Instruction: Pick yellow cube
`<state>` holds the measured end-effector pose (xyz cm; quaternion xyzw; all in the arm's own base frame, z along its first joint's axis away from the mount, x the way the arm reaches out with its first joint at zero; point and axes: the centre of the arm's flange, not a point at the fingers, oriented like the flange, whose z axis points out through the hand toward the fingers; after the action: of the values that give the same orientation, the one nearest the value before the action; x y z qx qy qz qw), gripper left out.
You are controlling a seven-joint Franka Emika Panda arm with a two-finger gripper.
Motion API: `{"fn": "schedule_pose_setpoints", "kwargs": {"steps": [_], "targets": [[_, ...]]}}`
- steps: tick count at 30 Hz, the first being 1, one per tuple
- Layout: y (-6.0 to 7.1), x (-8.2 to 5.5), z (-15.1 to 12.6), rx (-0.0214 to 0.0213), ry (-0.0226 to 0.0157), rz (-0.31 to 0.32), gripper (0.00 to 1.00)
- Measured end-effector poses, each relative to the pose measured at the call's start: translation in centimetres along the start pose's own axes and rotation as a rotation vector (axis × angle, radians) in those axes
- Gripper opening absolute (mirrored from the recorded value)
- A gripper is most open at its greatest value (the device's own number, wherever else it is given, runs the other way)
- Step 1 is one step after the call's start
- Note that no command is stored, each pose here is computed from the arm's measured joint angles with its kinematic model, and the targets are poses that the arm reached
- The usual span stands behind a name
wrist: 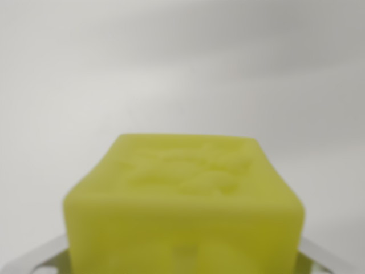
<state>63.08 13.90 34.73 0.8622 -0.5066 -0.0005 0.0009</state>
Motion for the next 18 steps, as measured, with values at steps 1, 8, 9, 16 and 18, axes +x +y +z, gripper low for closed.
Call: {"fn": "schedule_pose_setpoints", "kwargs": {"steps": [1,8,9,16,18], "targets": [[0.0,0.0,-0.2,-0.0001,0.0000,0.000,0.00],[0.0,0.0,-1.8,0.0000,0.0000,0.000,0.00],[0.0,0.0,-1.9,0.0000,0.0000,0.000,0.00],[0.0,0.0,-1.9,0.0000,0.0000,0.000,0.00],[0.0,0.0,-1.9,0.0000,0.0000,0.000,0.00]]}}
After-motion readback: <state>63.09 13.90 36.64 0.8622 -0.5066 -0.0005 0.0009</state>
